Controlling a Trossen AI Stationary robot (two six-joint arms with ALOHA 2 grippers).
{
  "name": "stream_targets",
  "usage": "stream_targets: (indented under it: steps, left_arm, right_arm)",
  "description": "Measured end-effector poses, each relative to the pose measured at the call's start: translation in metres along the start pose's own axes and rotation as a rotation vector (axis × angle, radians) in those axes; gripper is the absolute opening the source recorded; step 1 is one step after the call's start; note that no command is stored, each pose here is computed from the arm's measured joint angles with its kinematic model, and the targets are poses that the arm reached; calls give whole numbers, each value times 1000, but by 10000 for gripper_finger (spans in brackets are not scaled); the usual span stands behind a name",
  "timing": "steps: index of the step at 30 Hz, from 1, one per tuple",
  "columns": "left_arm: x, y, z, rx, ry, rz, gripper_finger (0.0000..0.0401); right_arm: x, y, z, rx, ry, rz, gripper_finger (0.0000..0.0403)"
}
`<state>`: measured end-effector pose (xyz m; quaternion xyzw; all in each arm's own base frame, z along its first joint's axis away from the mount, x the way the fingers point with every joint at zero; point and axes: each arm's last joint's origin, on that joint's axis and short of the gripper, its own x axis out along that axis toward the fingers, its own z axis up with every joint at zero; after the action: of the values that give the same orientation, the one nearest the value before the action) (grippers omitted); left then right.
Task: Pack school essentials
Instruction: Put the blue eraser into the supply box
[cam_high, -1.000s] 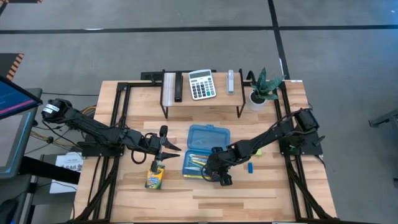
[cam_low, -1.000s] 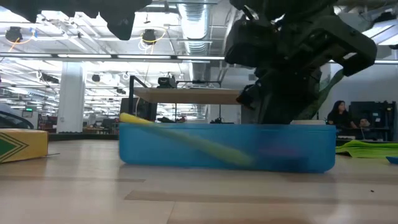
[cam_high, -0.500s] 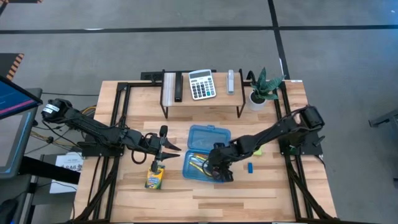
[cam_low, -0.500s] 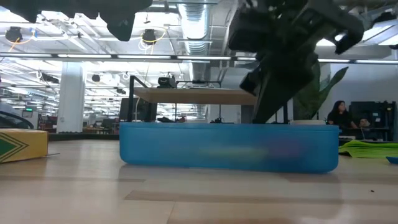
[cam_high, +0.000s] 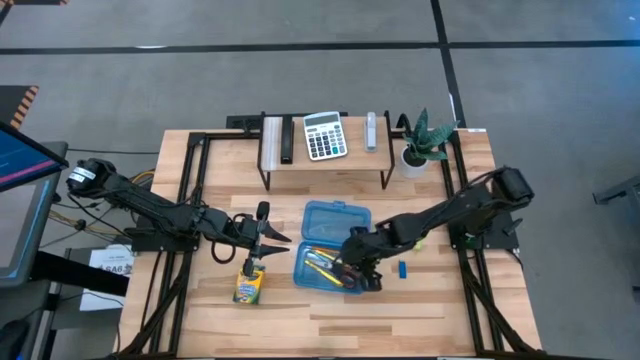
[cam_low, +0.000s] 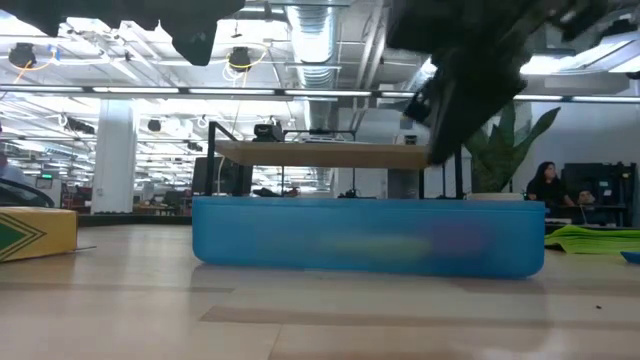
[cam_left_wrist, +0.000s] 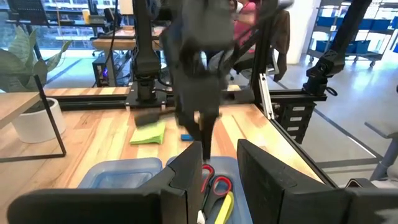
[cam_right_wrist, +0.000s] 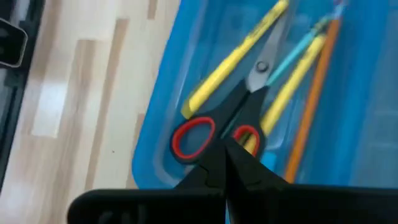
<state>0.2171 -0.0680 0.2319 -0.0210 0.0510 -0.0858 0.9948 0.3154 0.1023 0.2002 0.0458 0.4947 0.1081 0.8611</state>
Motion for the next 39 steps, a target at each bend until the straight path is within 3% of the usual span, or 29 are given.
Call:
stream_targets:
  steps: [7, 18, 23, 30, 39]
  left_arm:
    - [0, 0, 0, 0, 4, 0, 88]
    - [0, 0, 0, 6, -1, 0, 88]
    - [0, 0, 0, 8, -1, 0, 88]
    - [0, 0, 0, 4, -1, 0, 88]
    - [0, 0, 0, 1, 1, 0, 88]
  right_arm:
    - [-40, 18, -23, 48, -75, -57, 13]
    - [-36, 25, -107, 285, 143, -97, 66]
    - [-37, 28, -119, 288, 219, -137, 111]
    - [-28, 13, -132, 328, 191, -166, 169]
    - [-30, 0, -153, 390, 88, -106, 183]
